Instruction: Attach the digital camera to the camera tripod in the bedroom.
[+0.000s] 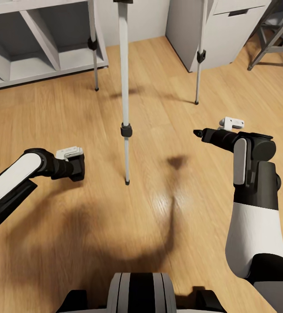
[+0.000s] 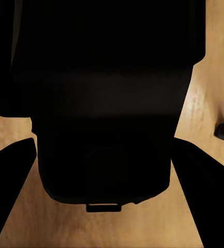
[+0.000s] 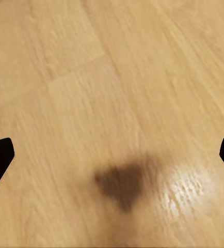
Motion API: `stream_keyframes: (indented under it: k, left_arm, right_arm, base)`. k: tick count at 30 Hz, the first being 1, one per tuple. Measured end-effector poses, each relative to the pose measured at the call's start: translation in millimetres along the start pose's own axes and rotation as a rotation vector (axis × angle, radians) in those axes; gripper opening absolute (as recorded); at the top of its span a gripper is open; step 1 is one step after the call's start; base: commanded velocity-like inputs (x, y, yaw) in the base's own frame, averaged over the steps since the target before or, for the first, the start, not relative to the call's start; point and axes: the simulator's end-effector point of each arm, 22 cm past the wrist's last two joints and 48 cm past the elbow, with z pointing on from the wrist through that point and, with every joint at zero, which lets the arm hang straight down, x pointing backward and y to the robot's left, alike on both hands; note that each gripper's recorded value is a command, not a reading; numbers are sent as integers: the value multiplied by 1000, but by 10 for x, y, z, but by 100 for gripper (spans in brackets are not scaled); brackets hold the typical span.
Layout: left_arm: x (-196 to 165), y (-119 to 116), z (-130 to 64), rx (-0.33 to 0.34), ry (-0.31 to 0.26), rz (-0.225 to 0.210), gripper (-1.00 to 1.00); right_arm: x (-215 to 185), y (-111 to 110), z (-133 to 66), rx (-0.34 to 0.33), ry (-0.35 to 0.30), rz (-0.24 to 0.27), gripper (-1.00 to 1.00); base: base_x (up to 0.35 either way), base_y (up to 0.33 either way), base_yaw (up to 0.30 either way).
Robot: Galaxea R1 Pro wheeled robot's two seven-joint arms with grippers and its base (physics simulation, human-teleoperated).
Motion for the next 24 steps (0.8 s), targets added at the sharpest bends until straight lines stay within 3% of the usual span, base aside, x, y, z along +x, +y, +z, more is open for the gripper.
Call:
stream_keyframes:
  k: [24]
  left_arm:
    - [-267, -211, -609, 66, -85, -33, -100]
  right_arm:
    - [-573, 136, -508, -8, -92, -8, 100]
  base:
    - [0, 0, 0]
